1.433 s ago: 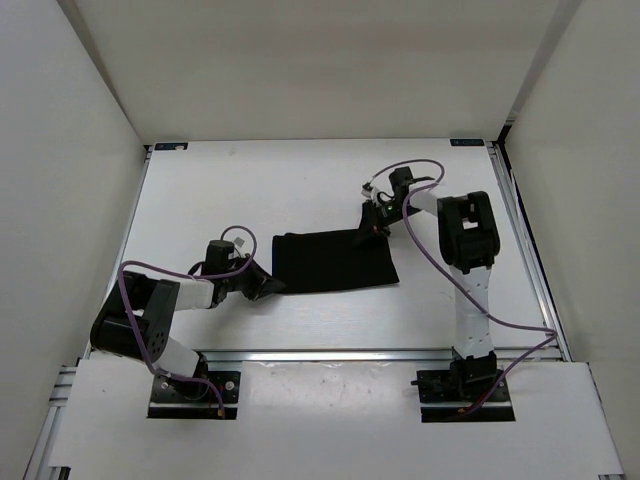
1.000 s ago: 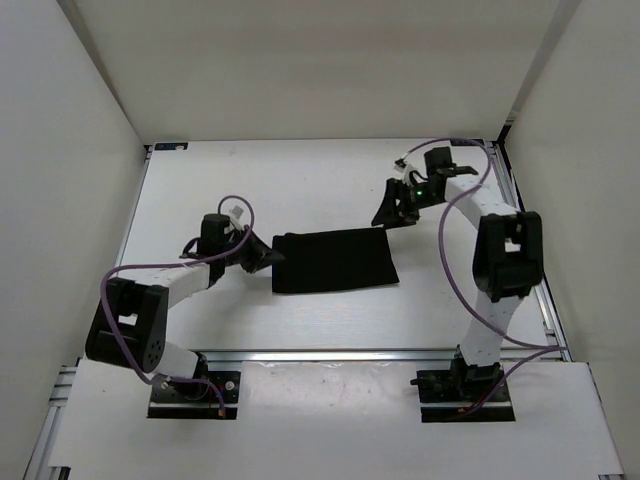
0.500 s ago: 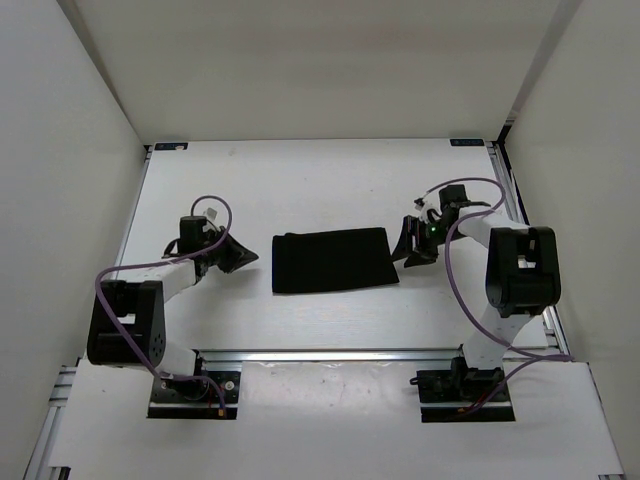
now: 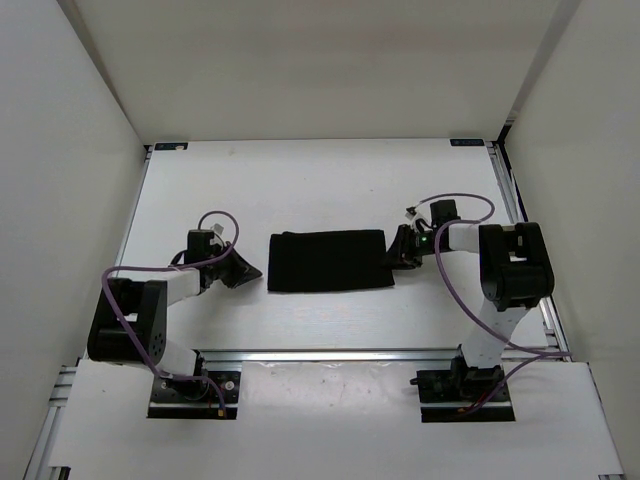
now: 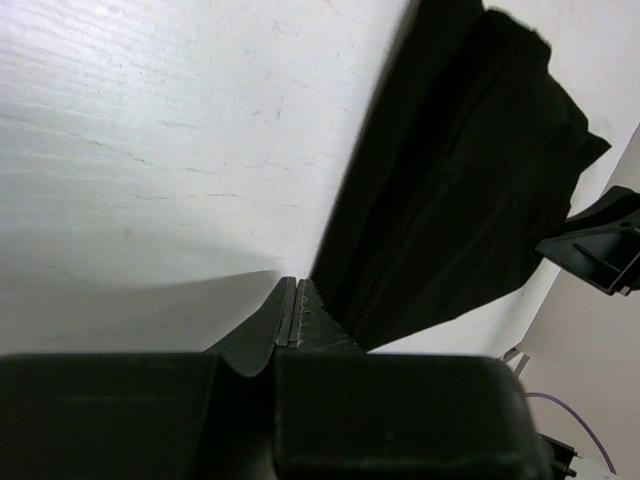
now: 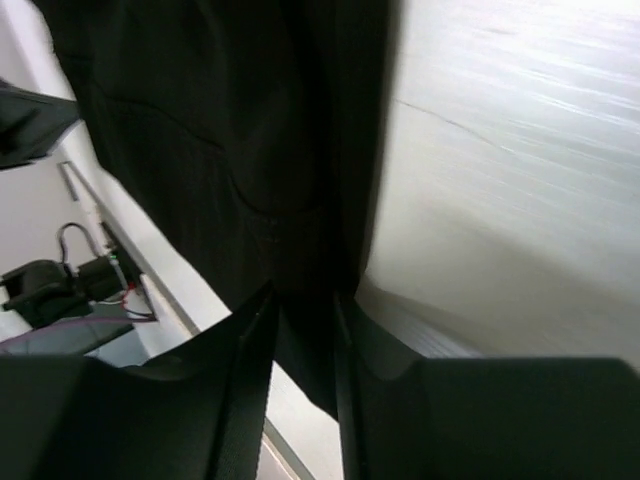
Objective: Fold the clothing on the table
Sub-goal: Fold the skirt
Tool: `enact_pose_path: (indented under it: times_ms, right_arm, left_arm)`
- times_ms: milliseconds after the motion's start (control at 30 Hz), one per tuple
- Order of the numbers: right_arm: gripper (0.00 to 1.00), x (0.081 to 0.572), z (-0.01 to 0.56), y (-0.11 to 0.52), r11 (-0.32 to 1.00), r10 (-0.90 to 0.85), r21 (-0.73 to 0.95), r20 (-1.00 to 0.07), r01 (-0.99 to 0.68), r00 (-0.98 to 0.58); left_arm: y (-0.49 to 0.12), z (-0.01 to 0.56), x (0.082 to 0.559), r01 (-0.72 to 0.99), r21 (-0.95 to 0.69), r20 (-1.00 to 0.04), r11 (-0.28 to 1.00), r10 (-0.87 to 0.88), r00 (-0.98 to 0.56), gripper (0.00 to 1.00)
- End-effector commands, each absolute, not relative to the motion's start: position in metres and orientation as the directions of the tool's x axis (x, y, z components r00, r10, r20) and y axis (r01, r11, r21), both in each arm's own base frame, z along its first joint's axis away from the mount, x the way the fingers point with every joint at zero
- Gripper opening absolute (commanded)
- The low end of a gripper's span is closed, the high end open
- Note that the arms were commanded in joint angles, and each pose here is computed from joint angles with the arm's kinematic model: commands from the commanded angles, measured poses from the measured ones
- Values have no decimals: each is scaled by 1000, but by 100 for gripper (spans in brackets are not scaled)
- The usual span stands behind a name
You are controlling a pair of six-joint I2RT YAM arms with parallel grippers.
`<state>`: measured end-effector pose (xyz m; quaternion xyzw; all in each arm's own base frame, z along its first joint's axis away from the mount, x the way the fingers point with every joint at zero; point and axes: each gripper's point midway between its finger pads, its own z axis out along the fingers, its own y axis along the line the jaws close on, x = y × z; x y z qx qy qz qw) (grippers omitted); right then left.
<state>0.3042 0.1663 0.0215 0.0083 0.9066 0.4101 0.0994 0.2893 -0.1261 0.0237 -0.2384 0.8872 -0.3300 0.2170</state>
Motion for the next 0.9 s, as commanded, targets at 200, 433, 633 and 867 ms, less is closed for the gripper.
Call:
enact_pose_path:
  times_ms: [200,433,633,867]
  right_arm:
    - [0,302,39,189,493,135,868,-140,-56,-981]
    - [0,285,40,147,645,167,764,-162,-16,-973]
    - [0,283,74,135,736,151,672,-282,-83,-947]
    - [0,276,135,214,649,-26,692,-396,-316,-918]
  left_arm:
    - [-143,21,288,-240,-692,-251,680,-539,-804,0]
    - [-170,16,271,-205,-692,-235,692,-484,-843,0]
    - [-204,19,261,-145,-718,-226,681,-425,-876,0]
    - [-230,25,262,-109,-742,-216,661,-389,-895,0]
